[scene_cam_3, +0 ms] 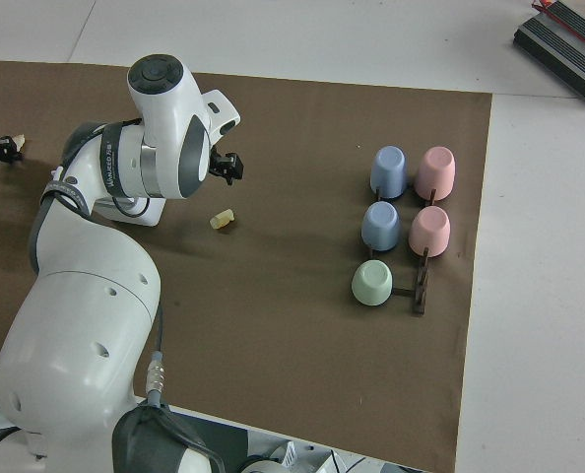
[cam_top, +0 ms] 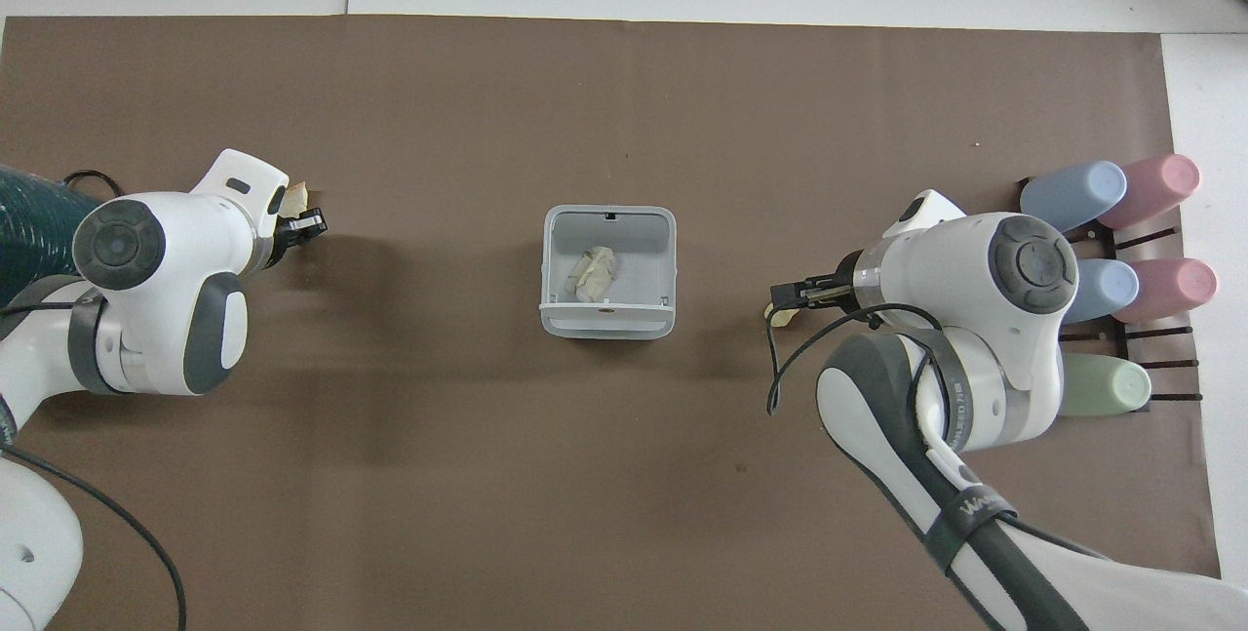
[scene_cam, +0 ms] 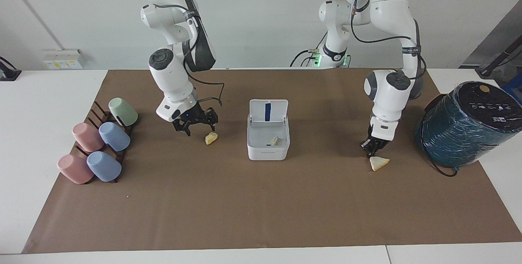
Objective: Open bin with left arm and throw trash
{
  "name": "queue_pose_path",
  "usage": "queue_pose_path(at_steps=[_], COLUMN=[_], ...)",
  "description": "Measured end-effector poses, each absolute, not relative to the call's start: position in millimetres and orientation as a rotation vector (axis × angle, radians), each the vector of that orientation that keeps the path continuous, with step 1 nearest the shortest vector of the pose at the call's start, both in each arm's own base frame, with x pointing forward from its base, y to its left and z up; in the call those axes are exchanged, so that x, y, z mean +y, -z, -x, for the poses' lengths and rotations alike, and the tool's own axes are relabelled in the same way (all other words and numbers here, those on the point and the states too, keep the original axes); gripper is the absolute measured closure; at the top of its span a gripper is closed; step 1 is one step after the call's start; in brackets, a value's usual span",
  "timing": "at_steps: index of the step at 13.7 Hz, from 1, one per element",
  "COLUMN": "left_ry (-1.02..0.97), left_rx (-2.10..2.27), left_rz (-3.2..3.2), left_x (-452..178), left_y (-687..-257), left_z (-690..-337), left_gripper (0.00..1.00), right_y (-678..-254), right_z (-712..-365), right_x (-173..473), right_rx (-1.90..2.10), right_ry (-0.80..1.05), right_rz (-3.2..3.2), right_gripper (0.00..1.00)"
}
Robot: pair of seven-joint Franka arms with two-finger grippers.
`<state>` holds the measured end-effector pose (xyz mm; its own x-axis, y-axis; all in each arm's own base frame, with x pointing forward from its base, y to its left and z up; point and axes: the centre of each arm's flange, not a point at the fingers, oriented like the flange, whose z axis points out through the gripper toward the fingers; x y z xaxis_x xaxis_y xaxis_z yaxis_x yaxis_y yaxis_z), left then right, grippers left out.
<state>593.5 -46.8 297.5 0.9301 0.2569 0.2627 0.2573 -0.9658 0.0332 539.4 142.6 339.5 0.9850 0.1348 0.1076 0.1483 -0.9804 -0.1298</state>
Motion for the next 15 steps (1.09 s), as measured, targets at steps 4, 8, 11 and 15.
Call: queue_pose_path(at_steps=[4,8,11,15], left_ry=[0.488,0.548,0.482,0.411], left_rx=[-0.392,-0.343,-0.220,-0.203], left_rz=[3.078,3.084,3.107,3.144], left_x=[-46,-59,-110,-215], left_y=[-313,-364,-403,-448], left_z=[-602,-599,-580,-551], left_gripper=[0.96,0.96,0.96,0.96], right_y=[-303,-290,-286,-282], right_z=[-532,-533,-529,-525], right_x=[161,165,166,169], right_rx=[-0.274,-0.283,-0.287,-0.298], right_ry=[0.236,0.251,0.230,0.209], right_rz=[3.002,3.008,3.011,3.013], right_gripper=[0.00,0.00,0.00,0.21])
